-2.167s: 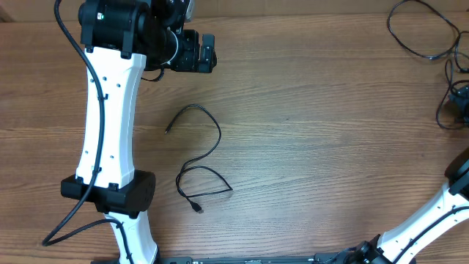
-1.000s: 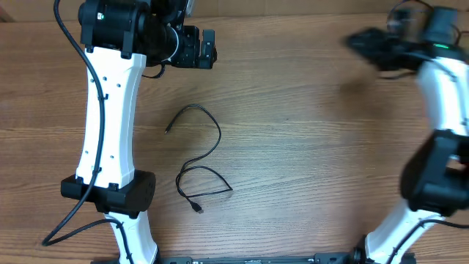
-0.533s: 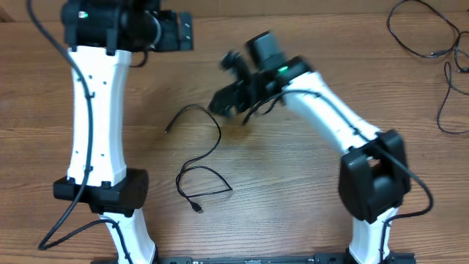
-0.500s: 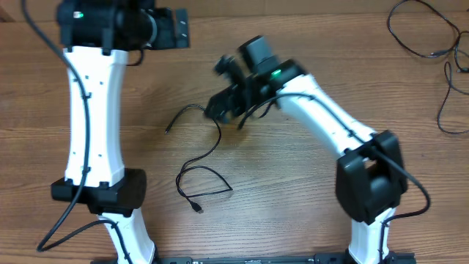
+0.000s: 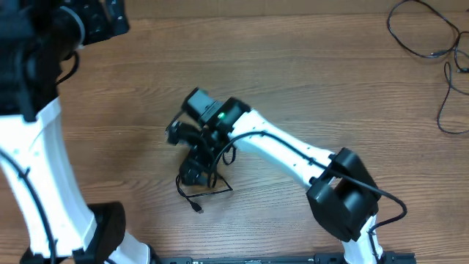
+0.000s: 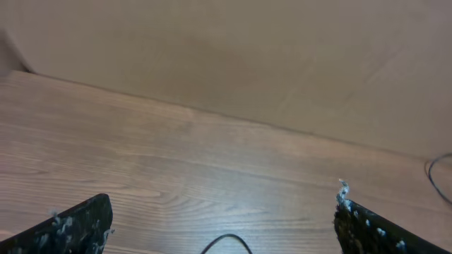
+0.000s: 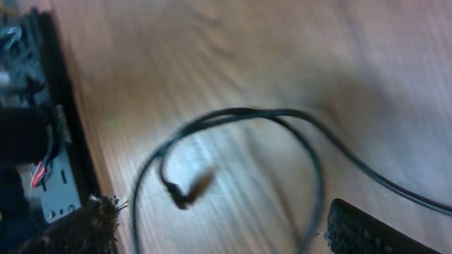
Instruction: Untangle cables
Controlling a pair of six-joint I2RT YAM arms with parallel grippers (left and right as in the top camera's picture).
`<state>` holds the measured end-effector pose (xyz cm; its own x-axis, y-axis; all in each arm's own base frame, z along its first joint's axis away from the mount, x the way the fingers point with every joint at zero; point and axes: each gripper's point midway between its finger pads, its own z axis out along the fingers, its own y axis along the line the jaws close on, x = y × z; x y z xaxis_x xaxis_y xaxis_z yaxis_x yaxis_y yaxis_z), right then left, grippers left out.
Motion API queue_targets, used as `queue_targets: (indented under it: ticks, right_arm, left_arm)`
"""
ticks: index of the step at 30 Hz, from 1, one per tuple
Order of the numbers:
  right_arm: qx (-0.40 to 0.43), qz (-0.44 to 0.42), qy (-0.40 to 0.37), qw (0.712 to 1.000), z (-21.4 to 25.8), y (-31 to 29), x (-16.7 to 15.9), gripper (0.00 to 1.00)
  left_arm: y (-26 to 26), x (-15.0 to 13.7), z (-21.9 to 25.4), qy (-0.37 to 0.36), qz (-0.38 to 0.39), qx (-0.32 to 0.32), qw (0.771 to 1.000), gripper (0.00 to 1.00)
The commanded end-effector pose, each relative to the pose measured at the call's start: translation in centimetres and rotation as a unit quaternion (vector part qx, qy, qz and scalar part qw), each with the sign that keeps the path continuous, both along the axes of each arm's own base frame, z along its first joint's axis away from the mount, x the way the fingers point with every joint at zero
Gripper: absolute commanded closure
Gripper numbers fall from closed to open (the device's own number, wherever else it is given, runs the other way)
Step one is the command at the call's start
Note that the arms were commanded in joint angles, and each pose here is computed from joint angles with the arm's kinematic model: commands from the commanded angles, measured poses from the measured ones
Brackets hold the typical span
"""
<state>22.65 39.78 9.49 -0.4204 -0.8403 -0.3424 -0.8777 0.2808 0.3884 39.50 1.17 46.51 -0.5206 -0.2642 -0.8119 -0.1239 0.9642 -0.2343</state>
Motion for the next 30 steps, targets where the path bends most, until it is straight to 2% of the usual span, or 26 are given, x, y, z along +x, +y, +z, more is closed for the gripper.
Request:
queue_targets:
  ticks: [1,4,7,9,10,11,18,22,24,26,28,30]
  right_arm:
    - [-0.001,0.037,-0.005,0.999,-0.3,1.0,-2.1,0.13]
    - [0.003,0.051,-0.008,0.999,-0.3,1.8,-3.1,0.18]
    - [0.020,0.059,-0.020,0.998,-0.3,2.8,-3.3,0.27]
    - [0.039,0.064,-0.036,0.997,-1.1,3.8,-3.3,0.28]
    - [0.047,0.063,-0.043,0.996,-1.6,4.0,-3.0,0.36]
    - [0.048,0.061,-0.047,0.996,-1.9,4.1,-2.9,0.40]
    - [0.050,0.055,-0.047,0.996,-3.3,3.9,-3.0,0.45]
    - [0.050,0.051,-0.045,0.996,-3.5,3.9,-3.0,0.62]
    - [0.050,0.051,-0.046,0.996,-3.4,3.9,-3.0,0.76]
    - [0.050,0.051,-0.045,0.996,-3.5,3.9,-3.0,0.77]
    - [0.051,0.051,-0.046,0.996,-3.4,4.0,-3.0,0.85]
    - [0.052,0.050,-0.046,0.996,-3.4,4.0,-3.0,0.89]
  left_arm:
    - [0.7,-1.1,0.8,-0.008,0.008,0.007,1.000,0.00]
    - [0.7,-1.6,0.1,0.008,0.002,0.015,1.000,0.00]
    - [0.7,-2.0,-0.5,0.024,-0.004,0.024,0.999,0.00]
    - [1.1,-2.3,-0.8,0.033,0.003,0.034,0.999,0.00]
    - [1.2,-2.4,-1.0,0.036,0.001,0.041,0.999,0.00]
    - [1.3,-2.5,-1.0,0.038,0.003,0.043,0.998,0.00]
    - [1.6,-2.7,-1.1,0.041,0.012,0.048,0.998,0.00]
    - [1.6,-2.7,-1.1,0.041,0.012,0.048,0.998,0.00]
    - [1.6,-2.7,-1.1,0.041,0.012,0.049,0.998,0.00]
    - [1.6,-2.8,-1.0,0.040,0.012,0.049,0.998,0.00]
    - [1.6,-2.8,-1.0,0.040,0.012,0.049,0.998,0.00]
    - [1.6,-2.9,-1.0,0.041,0.012,0.049,0.998,0.00]
